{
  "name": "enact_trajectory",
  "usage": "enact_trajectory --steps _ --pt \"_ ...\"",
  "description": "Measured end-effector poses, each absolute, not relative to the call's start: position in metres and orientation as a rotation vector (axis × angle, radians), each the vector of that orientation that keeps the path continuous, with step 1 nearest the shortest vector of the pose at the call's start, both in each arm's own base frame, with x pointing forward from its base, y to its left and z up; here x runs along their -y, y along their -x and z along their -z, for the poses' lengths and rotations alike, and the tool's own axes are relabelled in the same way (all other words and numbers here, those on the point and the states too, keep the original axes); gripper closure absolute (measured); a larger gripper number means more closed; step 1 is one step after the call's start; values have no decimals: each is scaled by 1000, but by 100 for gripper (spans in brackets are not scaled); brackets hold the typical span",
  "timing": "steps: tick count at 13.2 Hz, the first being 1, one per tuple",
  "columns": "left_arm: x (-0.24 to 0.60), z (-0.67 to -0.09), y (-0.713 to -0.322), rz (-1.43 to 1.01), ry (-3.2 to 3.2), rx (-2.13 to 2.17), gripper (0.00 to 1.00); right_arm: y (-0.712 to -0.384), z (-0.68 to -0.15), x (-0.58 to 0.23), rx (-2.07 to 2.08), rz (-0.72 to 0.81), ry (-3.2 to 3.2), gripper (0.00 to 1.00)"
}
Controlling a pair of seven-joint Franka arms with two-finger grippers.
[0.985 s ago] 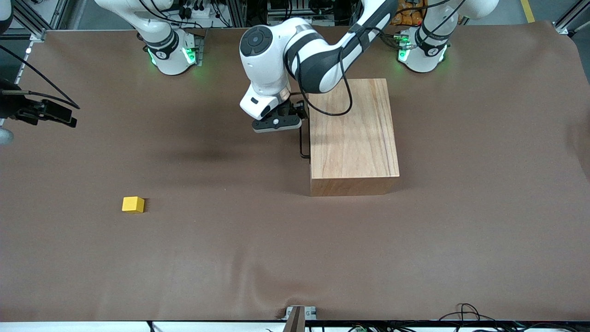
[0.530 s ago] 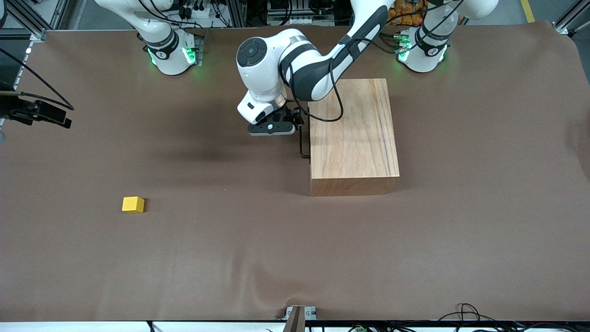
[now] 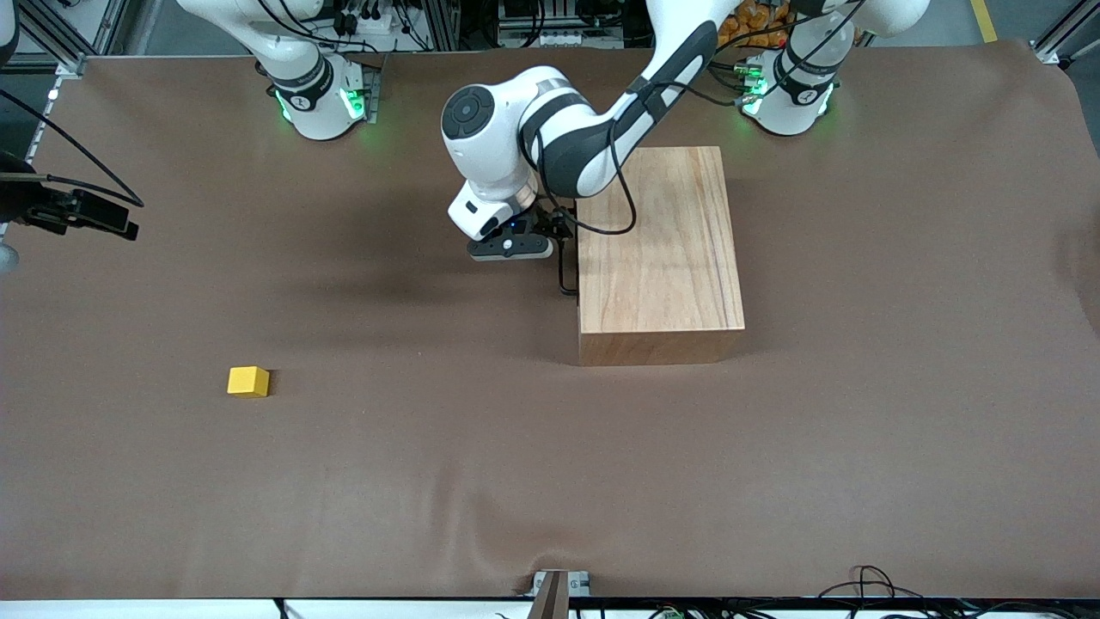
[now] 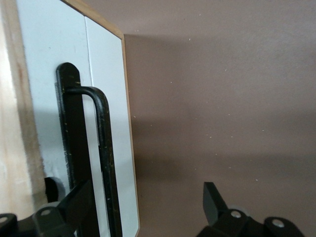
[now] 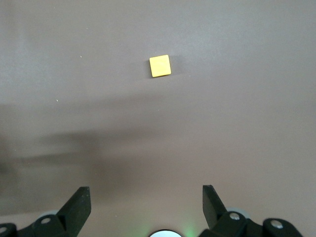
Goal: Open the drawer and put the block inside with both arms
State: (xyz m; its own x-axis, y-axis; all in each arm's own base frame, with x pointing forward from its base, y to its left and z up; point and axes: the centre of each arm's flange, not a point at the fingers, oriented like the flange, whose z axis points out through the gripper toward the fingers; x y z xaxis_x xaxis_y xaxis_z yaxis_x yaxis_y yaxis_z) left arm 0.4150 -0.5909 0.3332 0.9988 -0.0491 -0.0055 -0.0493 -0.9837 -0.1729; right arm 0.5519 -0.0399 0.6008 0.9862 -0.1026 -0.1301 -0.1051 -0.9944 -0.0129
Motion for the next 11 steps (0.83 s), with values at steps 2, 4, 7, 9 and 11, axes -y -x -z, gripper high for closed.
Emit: enact_trajectory --steps 2,4,7,9,11 --pt "591 -326 -415 -10 2959 -75 0 -552 -598 40 -163 -202 3111 0" --pt "590 -322 -415 -8 2950 -79 0 -553 -598 40 -163 -201 3111 0" --pt "589 -314 -415 -12 2936 -83 0 -553 -597 40 -163 -198 3111 0" --pt "589 -309 -415 -19 2930 -84 0 -553 -593 40 -163 -205 3111 0" --pt "589 -305 -415 -24 2926 -84 0 -554 -590 40 -163 -206 3111 0"
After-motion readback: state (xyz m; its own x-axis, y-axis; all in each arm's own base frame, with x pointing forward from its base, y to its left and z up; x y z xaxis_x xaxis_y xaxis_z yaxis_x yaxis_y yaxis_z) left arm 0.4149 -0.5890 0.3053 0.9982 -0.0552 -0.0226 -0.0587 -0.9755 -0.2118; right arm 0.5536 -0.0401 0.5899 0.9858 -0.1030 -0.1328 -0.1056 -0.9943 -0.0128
